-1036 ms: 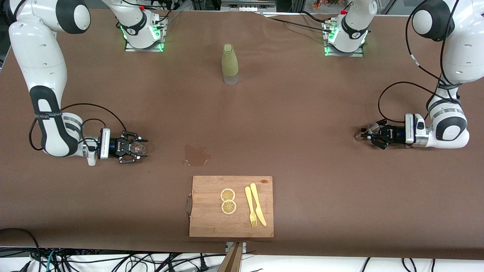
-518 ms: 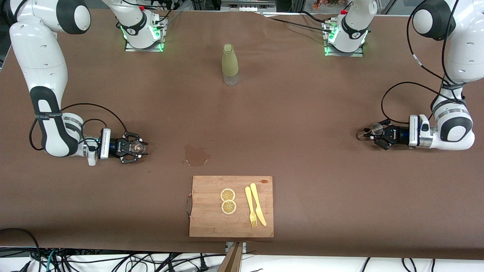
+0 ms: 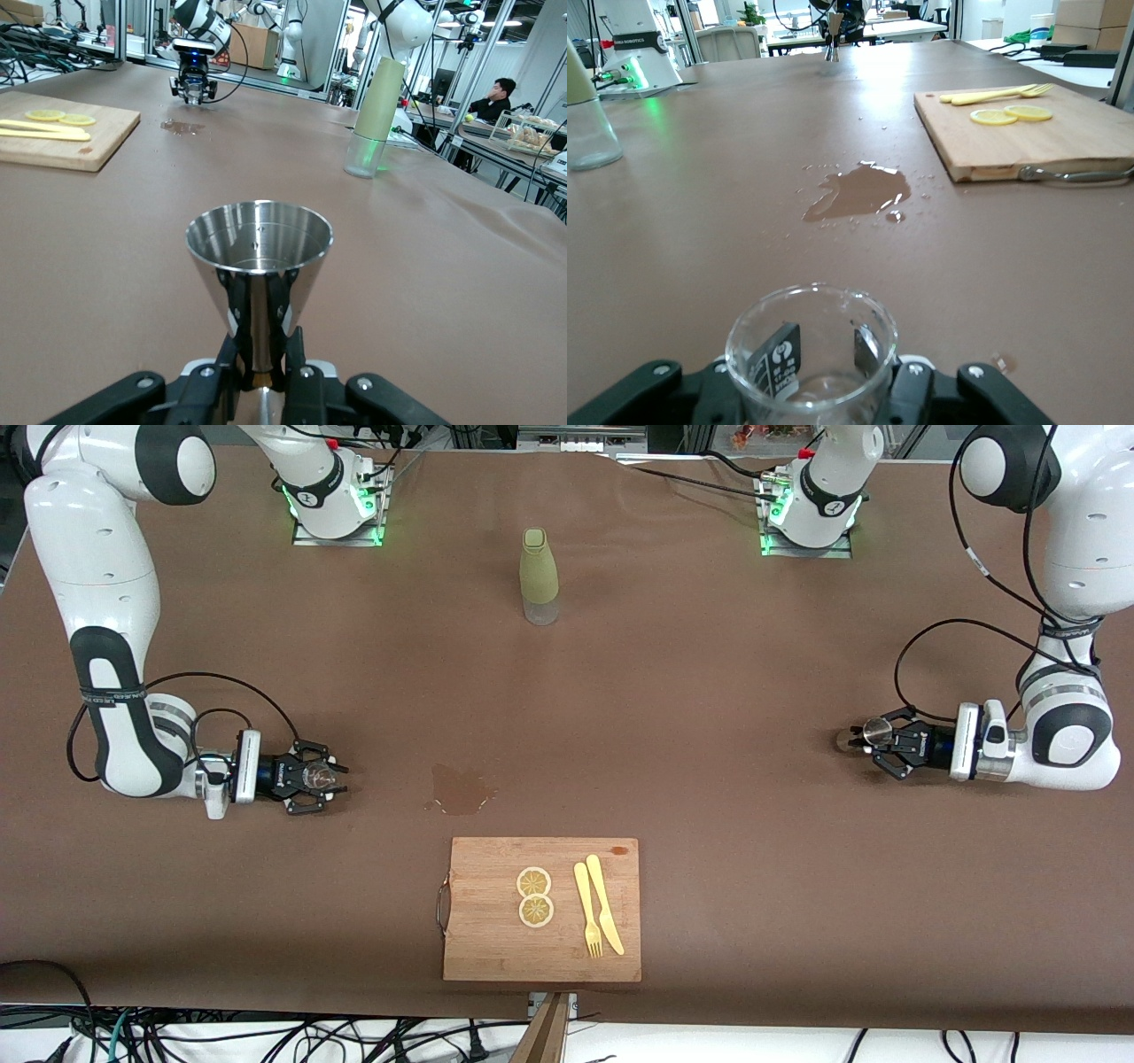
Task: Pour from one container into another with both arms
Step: 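Carry the glass cup with the right gripper toward the jigger held by the left gripper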
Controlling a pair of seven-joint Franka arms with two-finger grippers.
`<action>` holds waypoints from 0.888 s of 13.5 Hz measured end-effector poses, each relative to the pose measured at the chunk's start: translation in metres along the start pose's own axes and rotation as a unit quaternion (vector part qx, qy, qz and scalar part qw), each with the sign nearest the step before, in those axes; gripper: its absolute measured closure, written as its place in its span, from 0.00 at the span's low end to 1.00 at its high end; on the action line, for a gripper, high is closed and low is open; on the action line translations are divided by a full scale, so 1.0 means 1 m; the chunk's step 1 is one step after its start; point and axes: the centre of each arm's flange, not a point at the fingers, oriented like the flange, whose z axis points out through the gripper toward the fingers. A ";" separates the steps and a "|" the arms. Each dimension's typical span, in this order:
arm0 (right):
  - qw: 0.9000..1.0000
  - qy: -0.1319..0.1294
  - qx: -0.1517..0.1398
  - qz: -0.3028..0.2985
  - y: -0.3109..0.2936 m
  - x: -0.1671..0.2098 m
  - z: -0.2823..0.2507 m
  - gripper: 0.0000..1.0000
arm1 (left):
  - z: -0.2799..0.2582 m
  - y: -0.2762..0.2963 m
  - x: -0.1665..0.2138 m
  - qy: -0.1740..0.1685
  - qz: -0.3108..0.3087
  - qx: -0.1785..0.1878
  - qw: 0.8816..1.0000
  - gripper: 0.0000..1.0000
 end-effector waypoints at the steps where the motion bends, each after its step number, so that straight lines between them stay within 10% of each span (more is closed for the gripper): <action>1: 1.000 0.004 0.002 -0.001 0.005 0.008 0.002 0.63 | 0.005 -0.007 0.006 -0.004 0.006 0.000 1.000 0.78; 12: 0.999 0.026 0.000 0.035 0.057 0.153 -0.009 0.63 | 0.227 -0.114 0.127 0.023 0.042 0.063 0.997 0.78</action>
